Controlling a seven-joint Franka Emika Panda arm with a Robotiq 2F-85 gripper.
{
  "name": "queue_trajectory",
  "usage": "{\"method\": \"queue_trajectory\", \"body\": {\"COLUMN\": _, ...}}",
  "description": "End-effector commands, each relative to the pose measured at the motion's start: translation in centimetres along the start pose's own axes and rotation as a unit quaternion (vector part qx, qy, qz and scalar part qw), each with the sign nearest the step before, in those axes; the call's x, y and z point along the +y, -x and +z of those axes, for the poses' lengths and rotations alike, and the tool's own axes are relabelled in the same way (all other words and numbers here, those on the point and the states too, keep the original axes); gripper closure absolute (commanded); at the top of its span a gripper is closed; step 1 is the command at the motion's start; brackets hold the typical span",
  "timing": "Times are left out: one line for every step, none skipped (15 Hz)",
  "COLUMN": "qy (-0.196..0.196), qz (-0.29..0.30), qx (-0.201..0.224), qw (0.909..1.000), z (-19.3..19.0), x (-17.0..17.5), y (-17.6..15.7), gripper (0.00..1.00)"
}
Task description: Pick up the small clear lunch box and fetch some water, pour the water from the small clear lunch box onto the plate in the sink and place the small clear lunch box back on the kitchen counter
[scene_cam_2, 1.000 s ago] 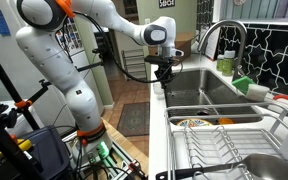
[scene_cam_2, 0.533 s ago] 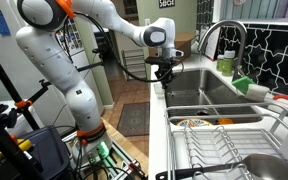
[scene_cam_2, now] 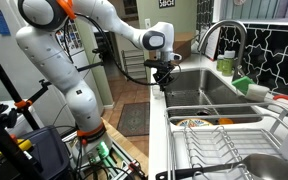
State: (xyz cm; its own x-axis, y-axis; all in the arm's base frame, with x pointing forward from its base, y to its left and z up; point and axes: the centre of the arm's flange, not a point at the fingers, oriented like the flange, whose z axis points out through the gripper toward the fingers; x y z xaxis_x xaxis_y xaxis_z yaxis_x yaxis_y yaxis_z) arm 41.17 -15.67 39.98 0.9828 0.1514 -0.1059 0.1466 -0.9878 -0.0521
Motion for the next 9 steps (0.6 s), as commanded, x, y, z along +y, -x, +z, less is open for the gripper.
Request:
{"method": "queue_trajectory", "body": {"qy": -0.018, "qz": 0.005, "qx": 0.019, "qw": 0.9996, "z": 1.35, "x": -0.95, "y": 0.35, "gripper": 0.97}}
{"method": "queue_trajectory", "body": {"qy": -0.02, "qz": 0.006, "qx": 0.023, "qw": 0.9995, "z": 1.42, "x": -1.06, "y": 0.32, "gripper": 0.97}}
{"method": "queue_trajectory", "body": {"qy": -0.018, "qz": 0.008, "qx": 0.028, "qw": 0.9994, "z": 1.53, "x": -1.1, "y": 0.24, "gripper": 0.97}}
{"method": "queue_trajectory", "body": {"qy": -0.018, "qz": 0.007, "qx": 0.032, "qw": 0.9993, "z": 1.59, "x": -1.1, "y": 0.18, "gripper": 0.64}}
{"method": "queue_trajectory", "body": {"qy": -0.02, "qz": 0.007, "qx": 0.036, "qw": 0.9991, "z": 1.56, "x": -1.14, "y": 0.13, "gripper": 0.63}}
{"method": "queue_trajectory", "body": {"qy": -0.019, "qz": 0.007, "qx": 0.04, "qw": 0.999, "z": 1.48, "x": -1.25, "y": 0.1, "gripper": 0.58}}
{"method": "queue_trajectory", "body": {"qy": -0.02, "qz": 0.007, "qx": 0.042, "qw": 0.9989, "z": 1.4, "x": -1.34, "y": 0.09, "gripper": 0.49}}
{"method": "queue_trajectory", "body": {"qy": -0.022, "qz": 0.006, "qx": 0.044, "qw": 0.9988, "z": 1.28, "x": -1.42, "y": 0.09, "gripper": 0.43}}
{"method": "queue_trajectory", "body": {"qy": -0.025, "qz": 0.006, "qx": 0.046, "qw": 0.9986, "z": 1.12, "x": -1.51, "y": 0.08, "gripper": 0.36}}
